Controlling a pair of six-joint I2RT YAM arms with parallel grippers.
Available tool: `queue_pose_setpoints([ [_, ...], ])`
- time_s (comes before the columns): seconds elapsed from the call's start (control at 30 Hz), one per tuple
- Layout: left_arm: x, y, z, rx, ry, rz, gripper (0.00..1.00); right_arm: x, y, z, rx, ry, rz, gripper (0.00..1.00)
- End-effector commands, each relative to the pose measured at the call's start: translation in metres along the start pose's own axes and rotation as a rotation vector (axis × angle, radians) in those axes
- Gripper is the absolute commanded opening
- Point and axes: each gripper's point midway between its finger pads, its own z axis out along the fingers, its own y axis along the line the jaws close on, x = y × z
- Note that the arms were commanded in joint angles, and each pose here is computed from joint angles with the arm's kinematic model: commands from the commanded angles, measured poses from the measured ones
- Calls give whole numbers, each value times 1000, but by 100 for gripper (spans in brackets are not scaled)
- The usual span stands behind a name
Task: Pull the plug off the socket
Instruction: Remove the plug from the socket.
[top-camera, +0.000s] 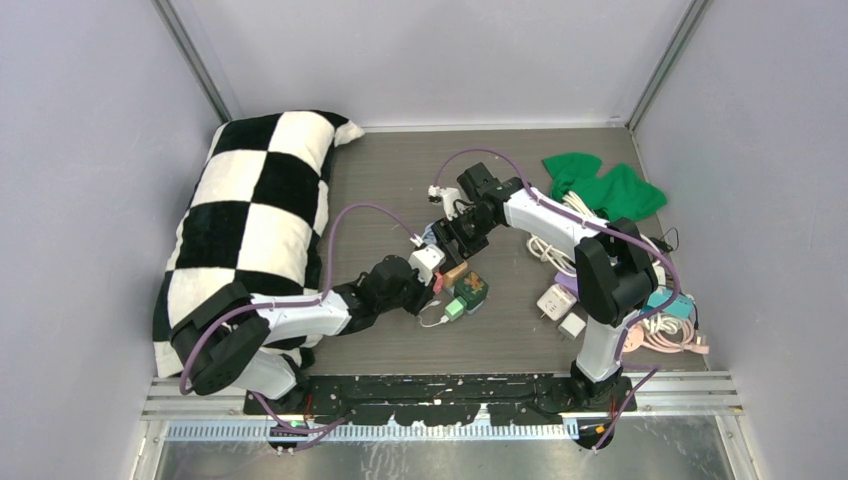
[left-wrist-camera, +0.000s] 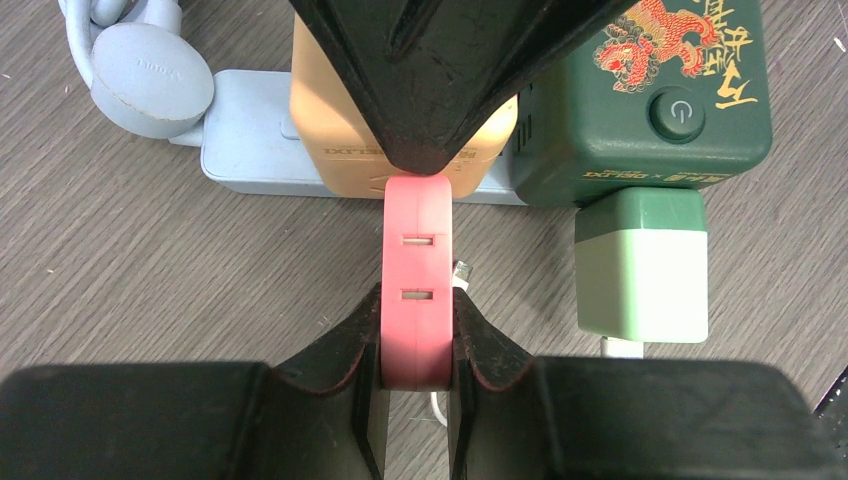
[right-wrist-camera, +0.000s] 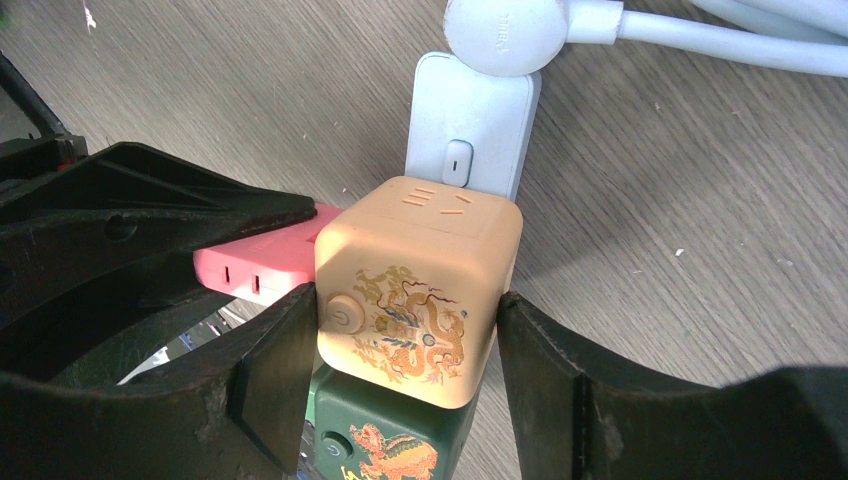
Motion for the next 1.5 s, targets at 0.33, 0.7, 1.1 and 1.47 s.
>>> queue_pose_setpoints([
  [0.33, -38, -3, 3, 8, -130, -65, 0, 19, -30, 8, 116, 79, -16, 20],
  [0.7, -19, 5, 1, -29, -104, -59, 0, 20, -31, 9, 123, 84, -16, 20],
  [1.1, -36, 2, -6, -18, -110, -35, 0, 22, -34, 11, 133, 96, -17, 19],
  [1.47, -9, 5, -3, -26, -82, -68, 0, 23, -36, 12, 142, 106, -17, 19],
])
